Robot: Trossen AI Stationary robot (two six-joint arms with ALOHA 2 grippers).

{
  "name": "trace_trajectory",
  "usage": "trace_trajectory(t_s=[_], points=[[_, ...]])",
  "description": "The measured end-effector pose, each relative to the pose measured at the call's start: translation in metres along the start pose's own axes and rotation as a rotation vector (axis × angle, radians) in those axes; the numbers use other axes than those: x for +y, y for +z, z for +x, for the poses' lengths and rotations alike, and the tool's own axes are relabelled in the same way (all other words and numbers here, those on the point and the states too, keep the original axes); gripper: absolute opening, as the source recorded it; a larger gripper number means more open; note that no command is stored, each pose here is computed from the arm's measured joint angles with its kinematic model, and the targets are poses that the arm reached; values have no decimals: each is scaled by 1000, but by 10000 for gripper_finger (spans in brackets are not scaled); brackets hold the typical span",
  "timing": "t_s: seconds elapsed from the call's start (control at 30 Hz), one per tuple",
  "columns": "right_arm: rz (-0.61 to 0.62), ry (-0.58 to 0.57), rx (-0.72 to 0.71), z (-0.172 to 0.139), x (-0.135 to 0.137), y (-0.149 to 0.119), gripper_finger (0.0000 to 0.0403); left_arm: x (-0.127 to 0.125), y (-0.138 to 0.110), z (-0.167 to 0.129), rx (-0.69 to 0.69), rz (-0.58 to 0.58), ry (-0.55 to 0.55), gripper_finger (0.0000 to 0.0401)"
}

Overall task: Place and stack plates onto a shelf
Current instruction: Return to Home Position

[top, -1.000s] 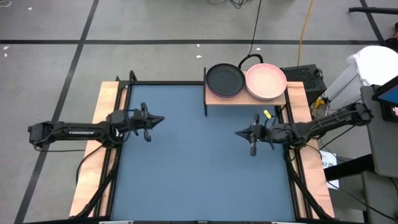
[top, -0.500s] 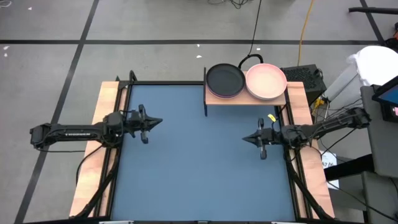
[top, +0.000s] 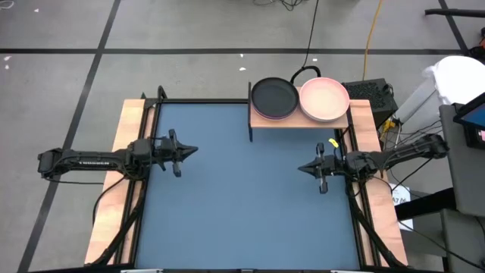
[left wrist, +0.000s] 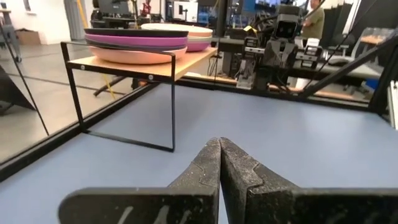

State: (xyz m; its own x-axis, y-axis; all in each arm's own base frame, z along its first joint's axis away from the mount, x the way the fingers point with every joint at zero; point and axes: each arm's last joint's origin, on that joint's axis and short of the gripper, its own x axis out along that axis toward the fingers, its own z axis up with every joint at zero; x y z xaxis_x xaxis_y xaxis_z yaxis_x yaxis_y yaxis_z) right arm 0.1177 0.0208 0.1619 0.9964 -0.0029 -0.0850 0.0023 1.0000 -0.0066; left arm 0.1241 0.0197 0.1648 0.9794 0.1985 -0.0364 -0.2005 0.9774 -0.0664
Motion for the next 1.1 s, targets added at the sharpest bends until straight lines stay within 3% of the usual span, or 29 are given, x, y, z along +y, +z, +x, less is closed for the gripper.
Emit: trace_trajectory(t_s=[0.47, 0.73, 1.1], points=[[-13, 6, -5, -12, -3, -1, 0, 5, 0, 0, 2, 83, 37, 3], [-31, 150, -102, -22, -1, 5, 0, 4, 2, 0, -22, 80, 25, 3], [-62, 152, -116, -24, -1, 6, 0, 3, 3, 0, -27, 78, -18, 3]])
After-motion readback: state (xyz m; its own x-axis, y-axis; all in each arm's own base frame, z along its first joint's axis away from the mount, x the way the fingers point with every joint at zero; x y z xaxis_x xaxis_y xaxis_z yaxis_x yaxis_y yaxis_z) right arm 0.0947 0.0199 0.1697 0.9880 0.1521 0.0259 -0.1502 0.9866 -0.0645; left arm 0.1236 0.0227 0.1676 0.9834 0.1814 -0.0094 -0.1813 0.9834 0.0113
